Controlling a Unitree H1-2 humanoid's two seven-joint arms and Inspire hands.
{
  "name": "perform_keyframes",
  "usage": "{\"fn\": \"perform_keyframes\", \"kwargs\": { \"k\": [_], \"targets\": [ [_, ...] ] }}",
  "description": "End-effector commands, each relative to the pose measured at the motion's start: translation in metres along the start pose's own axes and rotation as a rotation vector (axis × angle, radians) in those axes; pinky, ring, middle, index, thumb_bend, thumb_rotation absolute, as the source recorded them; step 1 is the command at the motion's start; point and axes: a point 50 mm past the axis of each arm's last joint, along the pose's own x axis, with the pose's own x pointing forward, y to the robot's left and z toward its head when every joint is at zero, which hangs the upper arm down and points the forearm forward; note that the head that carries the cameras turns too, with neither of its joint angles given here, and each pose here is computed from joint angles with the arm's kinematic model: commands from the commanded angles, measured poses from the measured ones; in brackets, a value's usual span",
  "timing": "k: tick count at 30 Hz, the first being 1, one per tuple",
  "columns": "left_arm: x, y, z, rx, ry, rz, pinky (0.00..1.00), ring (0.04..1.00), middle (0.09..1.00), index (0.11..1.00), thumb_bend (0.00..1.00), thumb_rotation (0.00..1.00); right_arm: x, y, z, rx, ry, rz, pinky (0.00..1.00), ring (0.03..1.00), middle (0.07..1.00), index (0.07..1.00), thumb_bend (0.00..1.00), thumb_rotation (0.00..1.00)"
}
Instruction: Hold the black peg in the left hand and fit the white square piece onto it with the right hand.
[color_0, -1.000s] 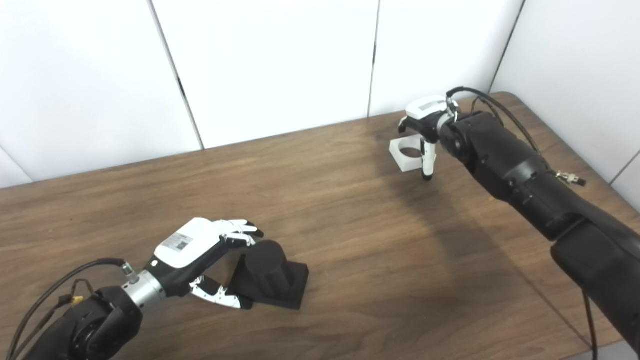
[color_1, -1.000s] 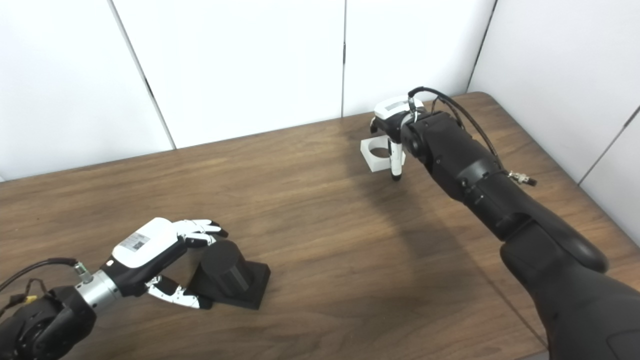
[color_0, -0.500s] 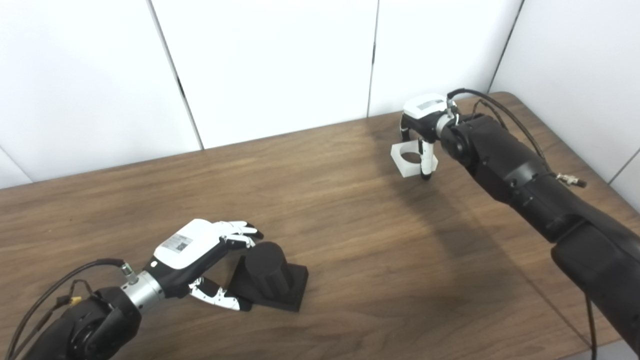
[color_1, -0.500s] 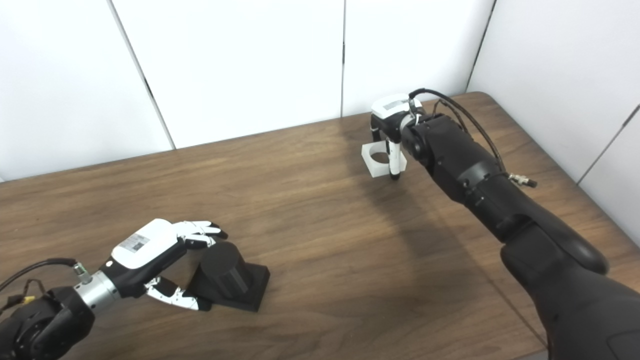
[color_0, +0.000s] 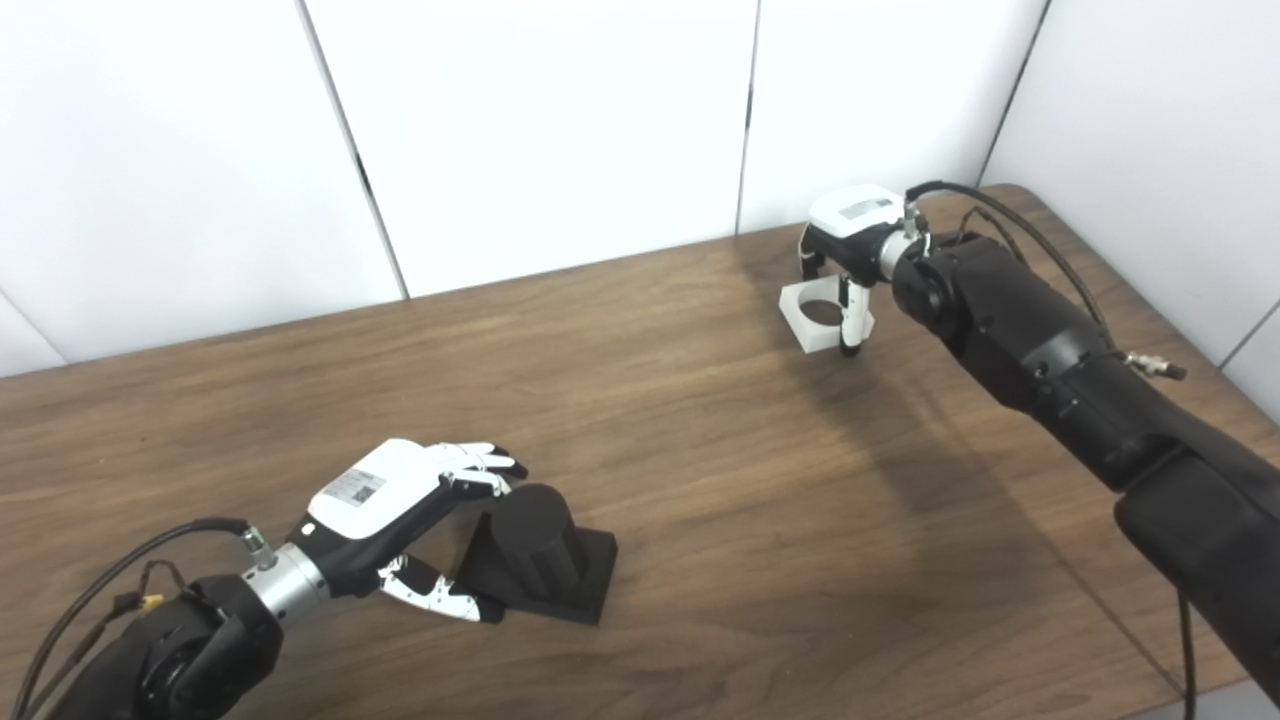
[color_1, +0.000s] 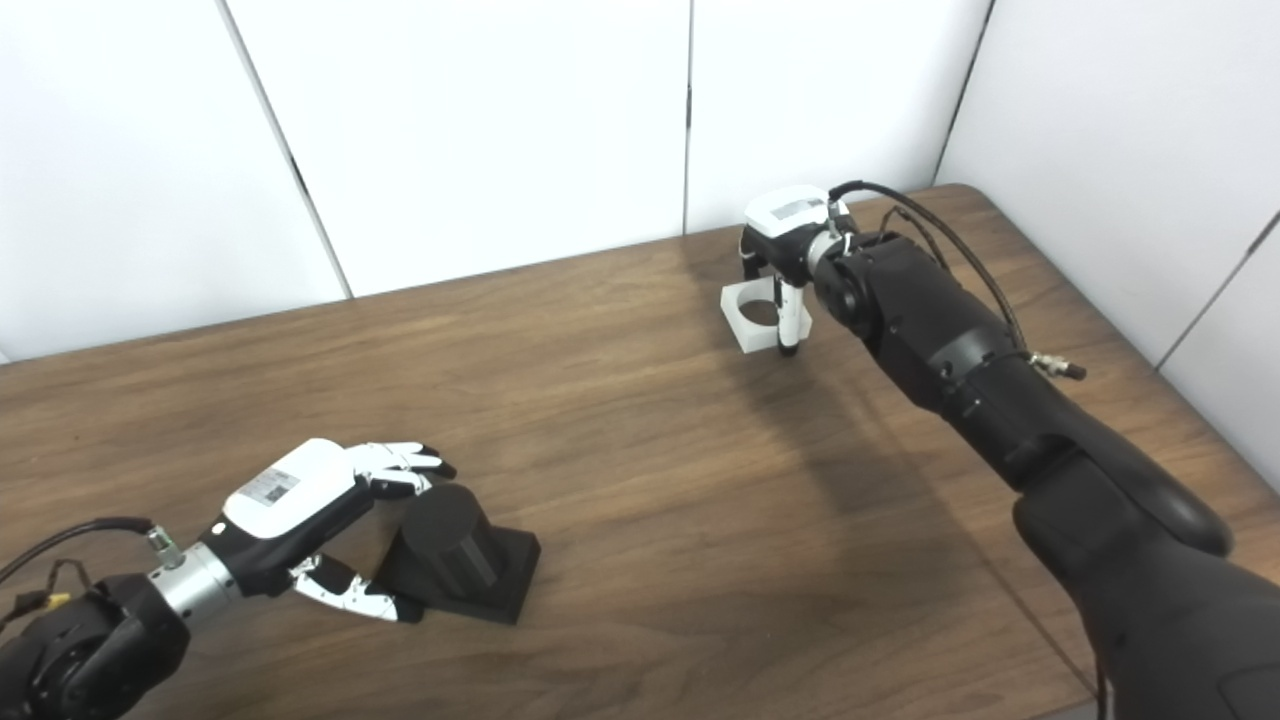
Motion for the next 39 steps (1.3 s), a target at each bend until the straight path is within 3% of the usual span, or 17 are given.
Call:
{"fn": "perform_keyframes", "kwargs": {
  "k": [1,12,20,39],
  "targets": [
    [-0.013,-0.017,-0.001,0.039,0.012,-0.129,0.85,0.888,0.84,0.488,0.52,0.06,-0.004,-0.013,-0.007,0.01,0.004,-0.058,0.75,0.798,0.75,0.481,0.52,0.13],
    [-0.009,-0.016,-0.002,0.046,0.018,-0.14,0.85,0.894,0.855,0.489,0.52,0.06,-0.028,-0.037,0.01,0.08,-0.093,-0.111,0.83,0.839,0.773,0.479,0.52,0.13],
    [0.001,-0.017,0.001,0.048,0.016,-0.152,0.87,0.902,0.858,0.489,0.52,0.06,-0.044,-0.054,0.028,0.008,-0.167,-0.148,0.79,0.825,0.773,0.479,0.52,0.13],
    [0.025,-0.01,0.012,0.05,0.036,-0.163,0.89,0.936,0.882,0.49,0.52,0.06,-0.09,-0.092,0.08,0.009,-0.497,-0.241,0.75,0.801,0.744,0.478,0.52,0.13]
  ]
}}
